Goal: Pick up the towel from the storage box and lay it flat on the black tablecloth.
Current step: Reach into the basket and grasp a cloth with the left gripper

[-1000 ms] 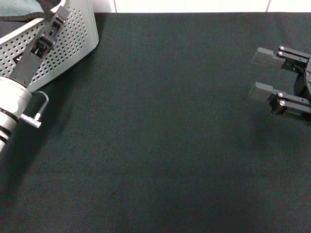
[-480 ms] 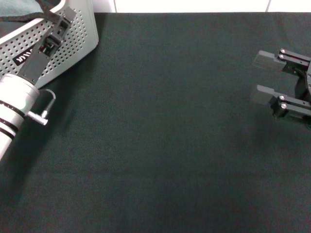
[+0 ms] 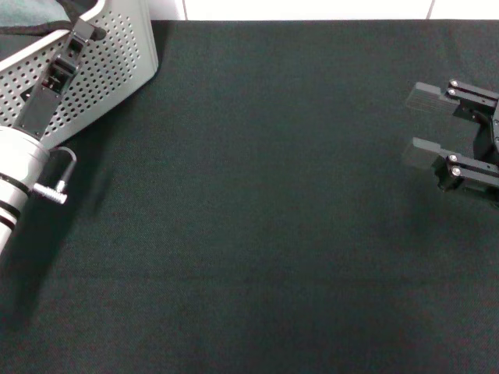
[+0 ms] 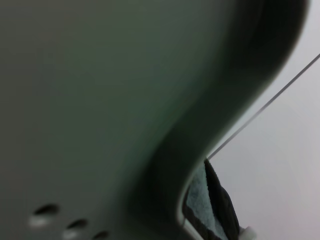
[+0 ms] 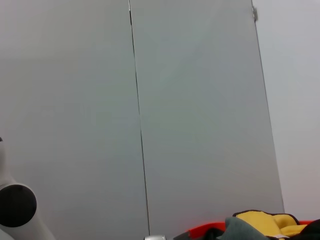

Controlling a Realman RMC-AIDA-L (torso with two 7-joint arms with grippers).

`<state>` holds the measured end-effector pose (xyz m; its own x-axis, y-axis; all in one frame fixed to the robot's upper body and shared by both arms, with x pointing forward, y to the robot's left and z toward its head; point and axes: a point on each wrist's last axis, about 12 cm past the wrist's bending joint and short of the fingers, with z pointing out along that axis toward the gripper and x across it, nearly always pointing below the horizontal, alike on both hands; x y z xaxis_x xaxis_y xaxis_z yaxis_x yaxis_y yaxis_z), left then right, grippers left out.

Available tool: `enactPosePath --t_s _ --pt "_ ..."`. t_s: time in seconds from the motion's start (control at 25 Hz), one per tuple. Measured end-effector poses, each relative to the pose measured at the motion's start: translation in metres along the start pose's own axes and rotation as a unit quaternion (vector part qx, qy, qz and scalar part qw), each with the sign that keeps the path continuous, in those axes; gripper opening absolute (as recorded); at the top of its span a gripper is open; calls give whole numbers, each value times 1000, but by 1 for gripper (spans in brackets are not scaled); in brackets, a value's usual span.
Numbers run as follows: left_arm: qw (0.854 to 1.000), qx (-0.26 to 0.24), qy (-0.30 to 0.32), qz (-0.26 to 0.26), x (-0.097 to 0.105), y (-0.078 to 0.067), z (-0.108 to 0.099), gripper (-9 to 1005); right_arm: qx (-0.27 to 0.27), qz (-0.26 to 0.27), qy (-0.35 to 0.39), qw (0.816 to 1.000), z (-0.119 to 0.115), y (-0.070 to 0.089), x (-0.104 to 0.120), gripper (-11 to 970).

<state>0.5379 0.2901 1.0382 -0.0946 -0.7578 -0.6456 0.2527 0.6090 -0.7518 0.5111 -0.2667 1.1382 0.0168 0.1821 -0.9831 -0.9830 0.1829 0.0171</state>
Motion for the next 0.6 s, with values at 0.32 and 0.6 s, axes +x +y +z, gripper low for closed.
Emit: enactPosePath --t_s 0.32,0.6 --pt "1000 11 4 -17 1 -4 3 197 0 -5 0 1000 0 0 0 633" --pt "999 30 0 -32 0 -8 3 162 0 -6 -1 1000 1 0 0 633"
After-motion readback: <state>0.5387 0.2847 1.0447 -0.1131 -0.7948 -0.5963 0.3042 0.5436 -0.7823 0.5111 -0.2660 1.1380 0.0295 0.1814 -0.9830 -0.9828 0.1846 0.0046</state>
